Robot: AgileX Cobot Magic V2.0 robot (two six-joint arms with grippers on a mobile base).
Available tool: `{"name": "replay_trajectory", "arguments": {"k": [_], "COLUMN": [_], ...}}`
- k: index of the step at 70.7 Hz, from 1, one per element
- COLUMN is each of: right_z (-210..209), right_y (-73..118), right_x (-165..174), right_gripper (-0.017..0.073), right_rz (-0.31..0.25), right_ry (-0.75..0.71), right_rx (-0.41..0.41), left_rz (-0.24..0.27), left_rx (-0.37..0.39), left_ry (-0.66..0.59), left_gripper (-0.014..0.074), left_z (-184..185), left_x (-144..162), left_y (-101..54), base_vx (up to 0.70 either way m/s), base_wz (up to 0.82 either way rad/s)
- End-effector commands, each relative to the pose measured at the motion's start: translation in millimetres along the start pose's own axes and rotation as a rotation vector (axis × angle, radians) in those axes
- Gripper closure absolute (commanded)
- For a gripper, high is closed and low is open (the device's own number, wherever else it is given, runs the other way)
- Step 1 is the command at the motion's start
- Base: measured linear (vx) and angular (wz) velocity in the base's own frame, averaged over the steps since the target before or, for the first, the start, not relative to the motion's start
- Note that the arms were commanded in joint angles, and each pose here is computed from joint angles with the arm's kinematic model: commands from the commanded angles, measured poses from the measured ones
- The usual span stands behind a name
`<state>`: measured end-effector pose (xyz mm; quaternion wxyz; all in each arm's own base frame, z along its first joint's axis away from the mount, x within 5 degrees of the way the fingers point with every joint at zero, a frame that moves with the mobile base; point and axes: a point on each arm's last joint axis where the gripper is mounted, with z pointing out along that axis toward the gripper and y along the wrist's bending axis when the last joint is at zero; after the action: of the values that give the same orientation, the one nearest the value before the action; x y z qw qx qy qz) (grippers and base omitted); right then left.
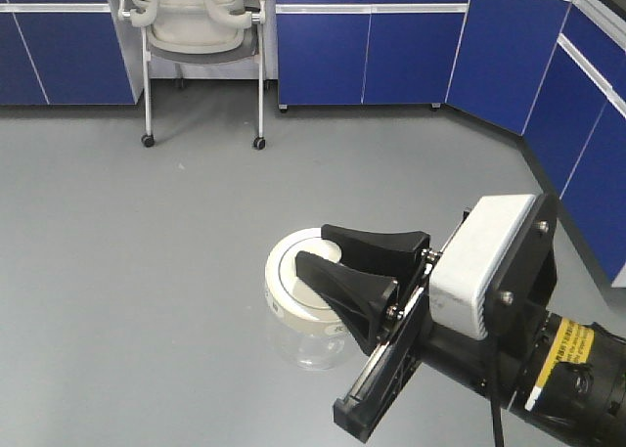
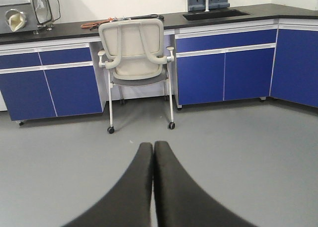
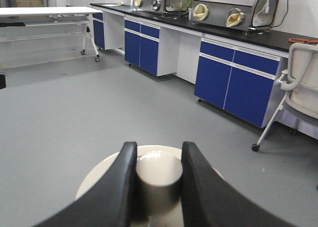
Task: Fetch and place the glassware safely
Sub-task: 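Hold the jar in the right gripper while the base drives away, then keep holding the jar in the right gripper while the base turns toward the black counter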
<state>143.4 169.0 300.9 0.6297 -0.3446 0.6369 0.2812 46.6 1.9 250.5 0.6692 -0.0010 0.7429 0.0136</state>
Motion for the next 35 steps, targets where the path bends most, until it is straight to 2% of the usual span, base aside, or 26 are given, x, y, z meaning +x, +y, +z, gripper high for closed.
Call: {"name": "replay_trajectory", "arguments": {"k": [1, 35], "right_z": [-3.1, -3.1], "right_y": [0.0, 0.0], "right_x": [-25.0, -25.0], "right_gripper": [0.0563, 0.0563], "right_rz": [-0.007, -0.007], "right_ry": [-0.16, -0.16], "right_rx": [-0.008, -0.008], "left_rz": [-0.013, -0.013], "left_rx": [0.01, 0.01], "left_ry": [-0.087, -0.087], "left_gripper": [0.0601, 0.0601], "left_z": [-1.5, -1.5], "left_x": [-14.0, -14.0], "left_y": [-0.5, -0.5], "base_vx": [0.5, 0.51], "base_wz": [0.0, 0.0]}}
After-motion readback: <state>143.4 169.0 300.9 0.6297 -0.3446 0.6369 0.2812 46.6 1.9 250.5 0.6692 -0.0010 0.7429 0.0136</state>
